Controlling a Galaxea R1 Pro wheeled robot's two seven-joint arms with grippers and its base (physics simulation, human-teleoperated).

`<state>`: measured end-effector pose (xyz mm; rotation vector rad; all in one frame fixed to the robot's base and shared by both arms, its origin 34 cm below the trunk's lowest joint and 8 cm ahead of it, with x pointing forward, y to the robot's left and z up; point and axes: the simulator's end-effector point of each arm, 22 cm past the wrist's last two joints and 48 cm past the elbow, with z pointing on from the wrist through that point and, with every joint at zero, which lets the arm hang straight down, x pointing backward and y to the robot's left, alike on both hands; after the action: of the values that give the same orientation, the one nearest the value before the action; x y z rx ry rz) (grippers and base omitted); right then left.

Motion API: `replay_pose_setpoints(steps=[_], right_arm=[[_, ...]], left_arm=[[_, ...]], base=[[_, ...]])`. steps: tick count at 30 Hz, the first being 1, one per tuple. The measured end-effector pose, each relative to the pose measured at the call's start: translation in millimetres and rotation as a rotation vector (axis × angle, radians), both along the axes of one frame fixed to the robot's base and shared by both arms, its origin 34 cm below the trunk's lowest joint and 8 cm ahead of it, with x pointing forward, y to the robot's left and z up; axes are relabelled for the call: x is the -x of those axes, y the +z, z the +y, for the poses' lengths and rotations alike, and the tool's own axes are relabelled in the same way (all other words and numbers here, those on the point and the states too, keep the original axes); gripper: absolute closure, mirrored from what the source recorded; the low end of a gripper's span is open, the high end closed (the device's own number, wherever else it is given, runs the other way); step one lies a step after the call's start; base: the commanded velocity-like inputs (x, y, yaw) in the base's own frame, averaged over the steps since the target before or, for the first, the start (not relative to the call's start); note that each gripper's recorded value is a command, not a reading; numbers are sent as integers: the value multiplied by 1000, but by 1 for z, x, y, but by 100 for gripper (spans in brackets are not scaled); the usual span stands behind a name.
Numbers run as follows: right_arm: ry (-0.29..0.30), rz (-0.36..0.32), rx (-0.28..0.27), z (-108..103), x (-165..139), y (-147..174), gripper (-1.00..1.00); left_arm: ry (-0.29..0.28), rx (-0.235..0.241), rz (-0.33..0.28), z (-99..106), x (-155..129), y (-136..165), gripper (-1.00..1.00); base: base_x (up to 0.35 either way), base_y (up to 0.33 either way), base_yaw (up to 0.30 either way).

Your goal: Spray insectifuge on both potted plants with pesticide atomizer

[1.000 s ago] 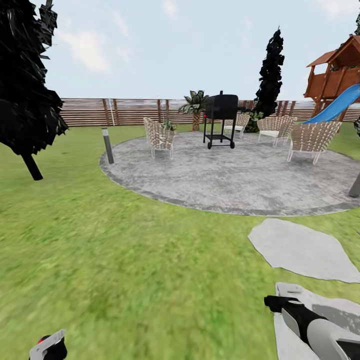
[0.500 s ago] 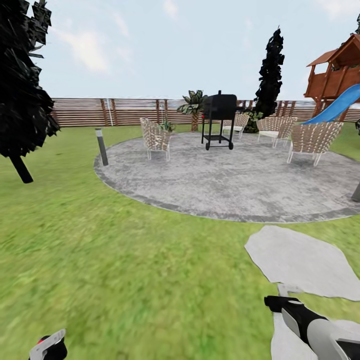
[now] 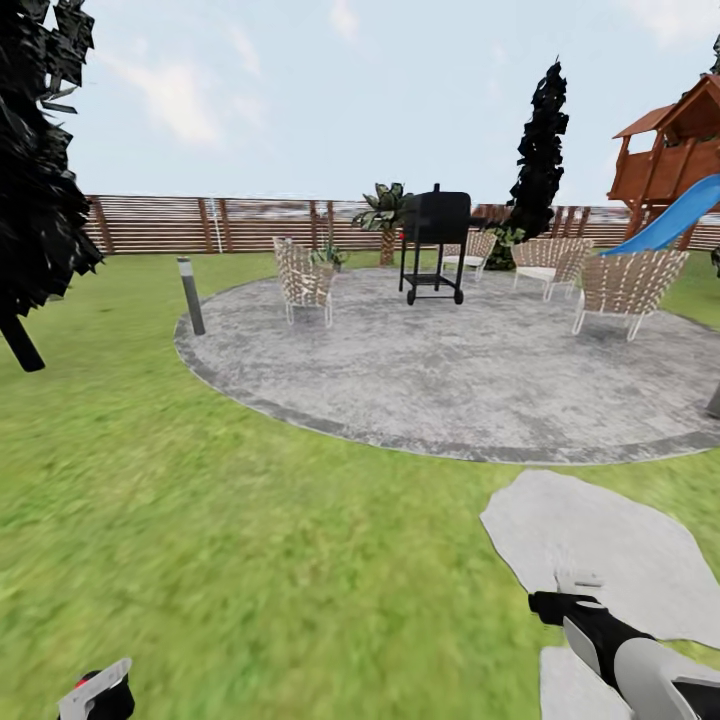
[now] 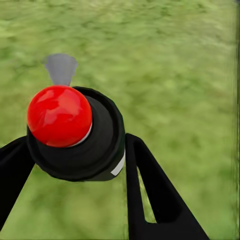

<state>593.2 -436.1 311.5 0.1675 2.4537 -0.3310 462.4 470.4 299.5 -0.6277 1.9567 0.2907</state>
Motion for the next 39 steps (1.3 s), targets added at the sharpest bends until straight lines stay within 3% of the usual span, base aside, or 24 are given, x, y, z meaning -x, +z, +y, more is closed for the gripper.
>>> replay_pose_setpoints(steps=[39], right_arm=[[0, 0, 0, 0, 0, 0, -100]], left_arm=[[0, 0, 0, 0, 0, 0, 100]], base=[[292, -198, 0]])
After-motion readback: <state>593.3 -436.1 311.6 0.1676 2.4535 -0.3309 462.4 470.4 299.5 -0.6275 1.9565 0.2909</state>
